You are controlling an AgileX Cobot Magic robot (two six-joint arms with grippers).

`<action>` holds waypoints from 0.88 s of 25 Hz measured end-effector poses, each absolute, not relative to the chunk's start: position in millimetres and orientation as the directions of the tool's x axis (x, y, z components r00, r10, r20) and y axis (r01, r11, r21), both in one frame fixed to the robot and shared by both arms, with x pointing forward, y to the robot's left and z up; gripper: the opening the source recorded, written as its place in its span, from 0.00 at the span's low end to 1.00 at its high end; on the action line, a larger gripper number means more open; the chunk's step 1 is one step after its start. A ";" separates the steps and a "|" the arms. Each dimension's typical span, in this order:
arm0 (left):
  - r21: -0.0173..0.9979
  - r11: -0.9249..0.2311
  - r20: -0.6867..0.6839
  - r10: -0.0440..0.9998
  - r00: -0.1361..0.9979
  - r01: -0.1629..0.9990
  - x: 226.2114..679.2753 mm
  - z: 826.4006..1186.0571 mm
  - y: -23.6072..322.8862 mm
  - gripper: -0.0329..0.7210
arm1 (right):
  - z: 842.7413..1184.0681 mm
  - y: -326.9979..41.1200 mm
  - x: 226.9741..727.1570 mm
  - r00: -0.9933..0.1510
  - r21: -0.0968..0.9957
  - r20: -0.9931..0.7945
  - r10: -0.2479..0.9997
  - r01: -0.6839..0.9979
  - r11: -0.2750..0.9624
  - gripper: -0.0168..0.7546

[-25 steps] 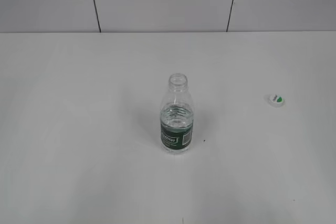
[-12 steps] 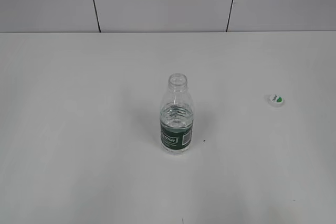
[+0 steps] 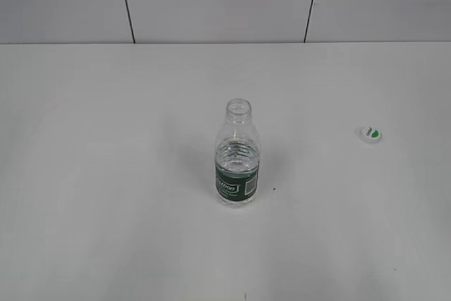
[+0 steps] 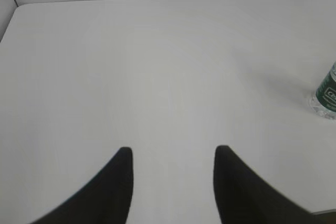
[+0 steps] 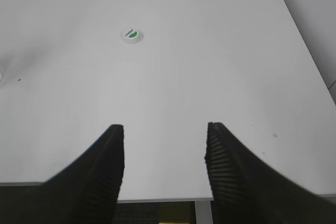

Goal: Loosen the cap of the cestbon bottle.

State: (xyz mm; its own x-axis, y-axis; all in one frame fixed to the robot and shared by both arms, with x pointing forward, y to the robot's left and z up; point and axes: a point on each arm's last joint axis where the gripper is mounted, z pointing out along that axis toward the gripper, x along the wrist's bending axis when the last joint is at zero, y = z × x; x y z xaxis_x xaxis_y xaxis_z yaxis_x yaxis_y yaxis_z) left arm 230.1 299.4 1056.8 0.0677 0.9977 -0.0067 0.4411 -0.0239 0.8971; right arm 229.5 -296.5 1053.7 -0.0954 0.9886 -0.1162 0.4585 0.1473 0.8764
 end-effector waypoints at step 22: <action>0.897 -0.025 -0.005 0.998 0.066 0.441 230.1 1056.8 299.6 0.37 | 1053.8 -296.5 229.6 -0.096 0.876 -0.117 0.989 0.458 0.148 0.53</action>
State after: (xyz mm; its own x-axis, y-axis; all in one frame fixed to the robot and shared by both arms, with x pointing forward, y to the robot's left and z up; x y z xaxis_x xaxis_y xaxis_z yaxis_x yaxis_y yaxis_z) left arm 230.1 299.6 1056.8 0.0662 0.9978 -0.0046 0.4411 -0.0251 0.8971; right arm 229.6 -296.5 1053.8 -0.0957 0.9885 -0.1170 0.4581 0.1481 0.8765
